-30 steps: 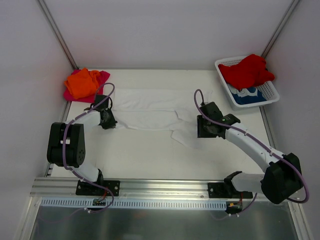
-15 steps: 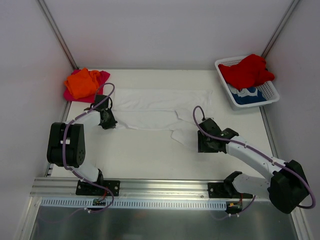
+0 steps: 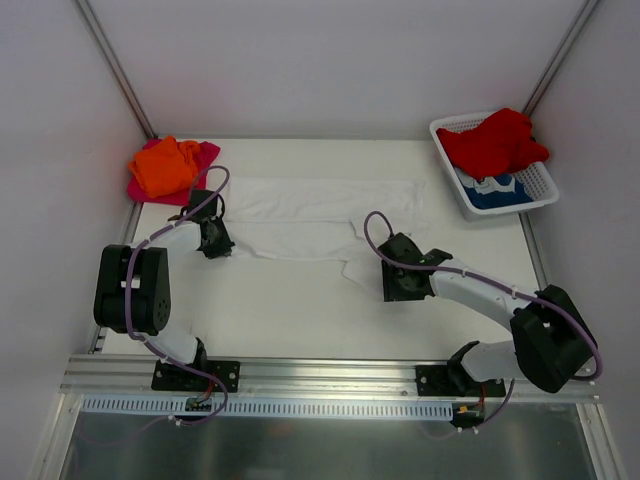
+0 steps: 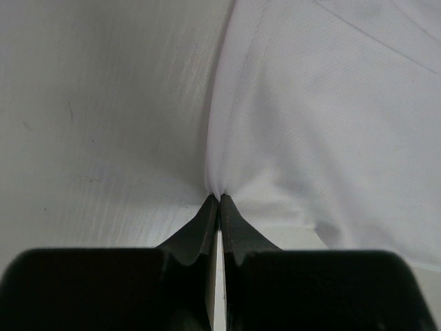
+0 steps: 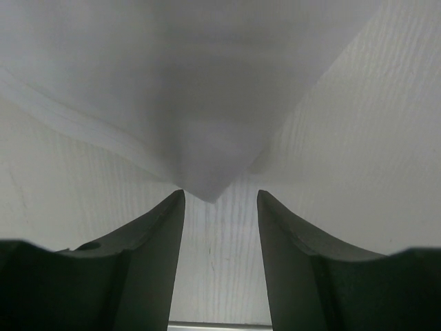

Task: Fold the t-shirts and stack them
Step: Grap the side of the flattened tshirt closest away from the robot with both arms

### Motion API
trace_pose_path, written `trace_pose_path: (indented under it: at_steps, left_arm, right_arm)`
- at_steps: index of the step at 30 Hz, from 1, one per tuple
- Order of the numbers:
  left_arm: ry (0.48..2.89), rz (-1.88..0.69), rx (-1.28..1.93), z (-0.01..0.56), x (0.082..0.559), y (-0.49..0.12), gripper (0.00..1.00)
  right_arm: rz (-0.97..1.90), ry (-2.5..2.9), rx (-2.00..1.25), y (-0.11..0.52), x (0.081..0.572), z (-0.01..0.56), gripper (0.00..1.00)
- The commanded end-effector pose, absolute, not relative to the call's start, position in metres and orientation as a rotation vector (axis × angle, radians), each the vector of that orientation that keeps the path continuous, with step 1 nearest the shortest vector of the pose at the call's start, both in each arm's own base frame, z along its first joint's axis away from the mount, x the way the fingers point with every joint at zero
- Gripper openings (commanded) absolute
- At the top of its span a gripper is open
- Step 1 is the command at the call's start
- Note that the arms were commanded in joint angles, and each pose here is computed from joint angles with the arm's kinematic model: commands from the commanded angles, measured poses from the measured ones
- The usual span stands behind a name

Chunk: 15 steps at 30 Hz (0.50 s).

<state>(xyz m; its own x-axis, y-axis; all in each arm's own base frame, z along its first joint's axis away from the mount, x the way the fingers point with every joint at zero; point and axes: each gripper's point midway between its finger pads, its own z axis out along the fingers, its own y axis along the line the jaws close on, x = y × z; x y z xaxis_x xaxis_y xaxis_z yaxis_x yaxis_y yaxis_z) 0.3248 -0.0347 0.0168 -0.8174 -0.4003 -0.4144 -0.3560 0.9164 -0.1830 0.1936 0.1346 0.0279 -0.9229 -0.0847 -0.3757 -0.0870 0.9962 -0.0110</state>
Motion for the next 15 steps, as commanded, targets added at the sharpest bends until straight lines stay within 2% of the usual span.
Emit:
trace_pose_path:
  at_steps: [1, 15]
  left_arm:
    - [2.651, -0.149, -0.565, 0.0131, 0.3164, -0.0352, 0.0]
    - [2.654, -0.147, -0.563, 0.0125, 0.315, -0.035, 0.0]
  right_arm:
    - [0.07, 2.694, -0.141, 0.1559, 0.2137, 0.0394, 0.5]
    - [0.047, 2.693, -0.165, 0.1608, 0.2176, 0.0356, 0.49]
